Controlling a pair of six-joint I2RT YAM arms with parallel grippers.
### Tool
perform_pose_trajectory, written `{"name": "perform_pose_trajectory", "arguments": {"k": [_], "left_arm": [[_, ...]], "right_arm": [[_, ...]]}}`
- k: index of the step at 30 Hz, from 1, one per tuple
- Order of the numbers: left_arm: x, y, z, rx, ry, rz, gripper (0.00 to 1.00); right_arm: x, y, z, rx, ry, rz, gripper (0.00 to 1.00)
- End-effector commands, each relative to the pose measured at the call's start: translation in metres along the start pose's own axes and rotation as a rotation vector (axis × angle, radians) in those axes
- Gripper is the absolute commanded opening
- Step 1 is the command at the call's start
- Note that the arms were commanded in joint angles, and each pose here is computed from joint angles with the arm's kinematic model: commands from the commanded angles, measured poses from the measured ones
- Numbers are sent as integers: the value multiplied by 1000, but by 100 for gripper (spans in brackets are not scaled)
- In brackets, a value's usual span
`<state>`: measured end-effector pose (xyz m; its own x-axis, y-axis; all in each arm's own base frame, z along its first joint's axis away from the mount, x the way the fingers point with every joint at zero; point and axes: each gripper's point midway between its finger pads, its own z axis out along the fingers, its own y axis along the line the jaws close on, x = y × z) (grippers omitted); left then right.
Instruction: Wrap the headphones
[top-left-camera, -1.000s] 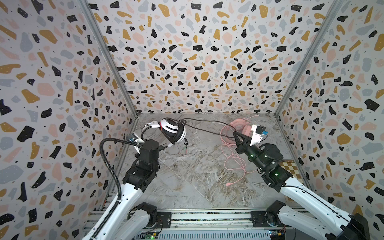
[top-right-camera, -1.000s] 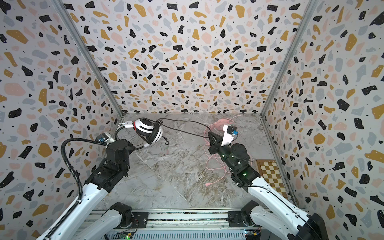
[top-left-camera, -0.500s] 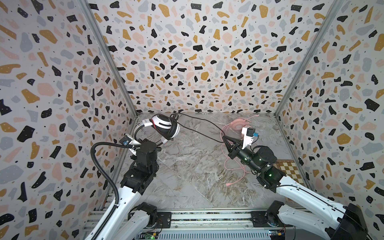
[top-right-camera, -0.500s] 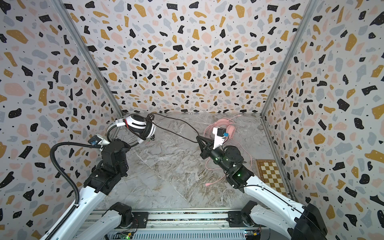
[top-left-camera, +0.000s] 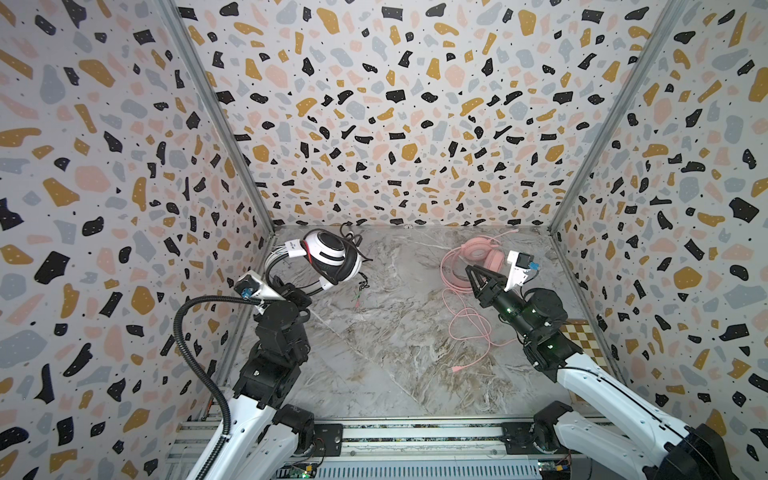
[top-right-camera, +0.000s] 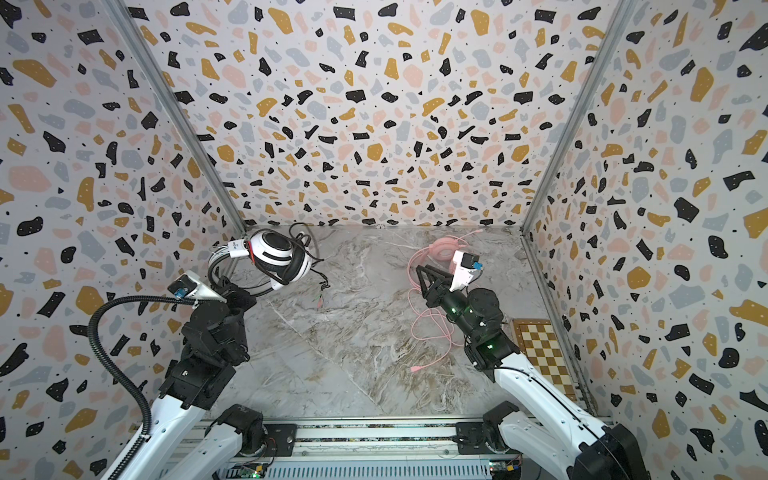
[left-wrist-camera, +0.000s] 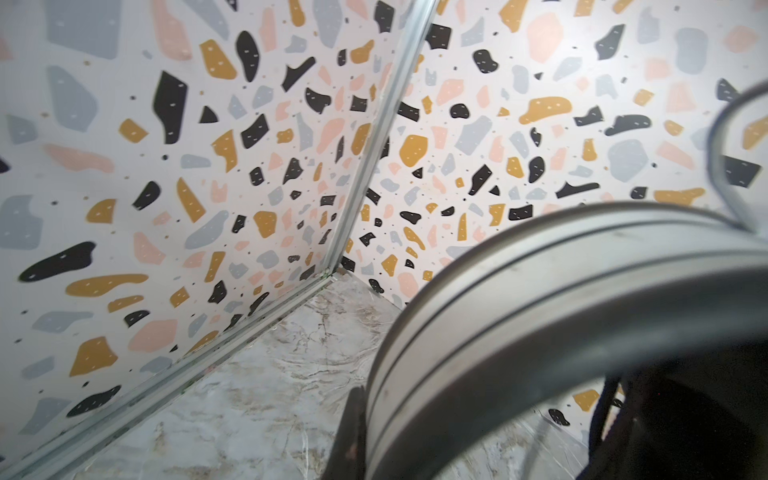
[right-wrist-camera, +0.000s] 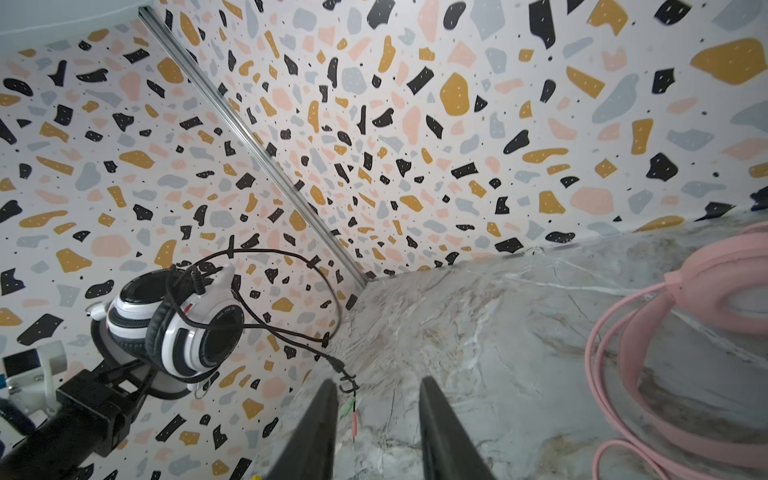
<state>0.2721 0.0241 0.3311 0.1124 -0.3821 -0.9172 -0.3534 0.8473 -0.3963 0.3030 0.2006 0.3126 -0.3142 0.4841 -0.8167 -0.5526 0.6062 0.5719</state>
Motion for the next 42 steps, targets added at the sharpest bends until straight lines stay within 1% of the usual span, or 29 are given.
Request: {"name": "perform_pose_trajectory", "arguments": {"k": [1,3,4,6,8,10,13,16,18,20,21,23,24,25,28,30,35,39,42], "left_arm": [[-39,-48,-10,230,-78,60,0],[-34,-59,-12,288,-44,119,0],[-33,-63,-14,318,-35,141,0],[-30,-71,-19,371,-21,179,0],[-27,-77,-22,413,-7,211,0],[-28,-79,-24,422,9,225,0],[-32,-81,-28,442,13,236,0],[-44,-83,-33,446,-4,223,0],[-58,-87,-37,460,-25,199,0],[-72,-93,-41,482,-41,184,0],[-78,-97,-43,490,-45,178,0],[-84,-102,-43,504,-45,175,0],[-85,-104,-43,506,-43,169,0],[-86,-105,-43,511,-42,162,0],[-79,-105,-40,510,-26,147,0],[-75,-101,-40,499,-20,146,0],[-71,-89,-41,462,-19,144,0],[-69,-86,-42,454,-11,156,0],[-66,-85,-41,448,-5,154,0]], "right_arm": [[-15,22,19,-121,42,-79,44],[-18,24,37,-209,117,-127,47],[-19,21,47,-259,162,-131,50],[-24,25,57,-374,210,-121,55],[-22,29,68,-464,260,-103,65],[-13,28,77,-499,312,-90,70],[12,0,89,-423,368,-19,71],[43,-19,93,-390,451,46,71],[65,-25,93,-371,513,62,71],[91,-30,94,-320,588,56,72],[105,-34,95,-280,635,26,72],[136,-46,100,-158,728,-37,72],[156,-49,101,-114,793,-61,72],[174,-48,100,-92,857,-75,72],[223,-49,98,-24,977,-135,73],[244,-50,97,17,1015,-178,73],[283,-46,105,55,1080,-263,74],[302,-39,110,75,1093,-335,74],[312,-46,111,141,1096,-419,73]]}}
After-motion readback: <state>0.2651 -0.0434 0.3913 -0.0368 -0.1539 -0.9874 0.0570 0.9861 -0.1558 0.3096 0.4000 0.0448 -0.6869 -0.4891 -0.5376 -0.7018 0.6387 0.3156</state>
